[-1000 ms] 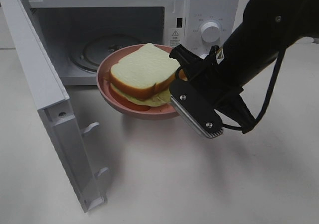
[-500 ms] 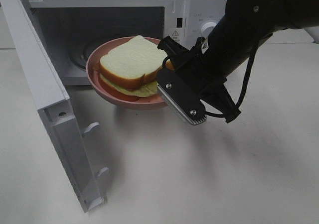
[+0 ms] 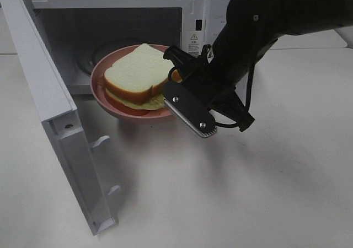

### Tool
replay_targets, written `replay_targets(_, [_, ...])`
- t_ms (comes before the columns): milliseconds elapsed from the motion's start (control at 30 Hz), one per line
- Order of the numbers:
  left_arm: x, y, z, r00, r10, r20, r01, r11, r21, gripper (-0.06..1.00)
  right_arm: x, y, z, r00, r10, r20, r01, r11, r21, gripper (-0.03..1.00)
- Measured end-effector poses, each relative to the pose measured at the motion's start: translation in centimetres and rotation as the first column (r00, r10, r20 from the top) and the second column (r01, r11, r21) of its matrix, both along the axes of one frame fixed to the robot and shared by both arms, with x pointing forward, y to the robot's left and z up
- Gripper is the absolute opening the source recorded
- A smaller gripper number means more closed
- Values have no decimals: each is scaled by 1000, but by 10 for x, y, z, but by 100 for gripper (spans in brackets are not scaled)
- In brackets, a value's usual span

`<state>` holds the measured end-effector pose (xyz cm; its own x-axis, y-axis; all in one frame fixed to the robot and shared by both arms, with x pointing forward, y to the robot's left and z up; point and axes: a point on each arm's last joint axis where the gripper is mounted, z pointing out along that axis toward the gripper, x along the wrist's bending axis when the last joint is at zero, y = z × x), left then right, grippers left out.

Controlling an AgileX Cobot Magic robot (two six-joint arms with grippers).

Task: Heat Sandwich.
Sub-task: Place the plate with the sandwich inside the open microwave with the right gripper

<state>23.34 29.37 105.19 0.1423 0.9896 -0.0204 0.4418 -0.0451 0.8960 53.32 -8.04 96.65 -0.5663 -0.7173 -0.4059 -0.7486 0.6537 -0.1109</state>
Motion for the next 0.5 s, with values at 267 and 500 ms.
replay_targets(267, [0,0,0,1000,0,0,0,1000,0,99,12,7,-3,999,-27,-22,26,999,-27,5])
replay_targets(500, [0,0,0,1000,0,0,0,1000,0,99,25,21,-5,998,-50,-28,49,998,-41,5])
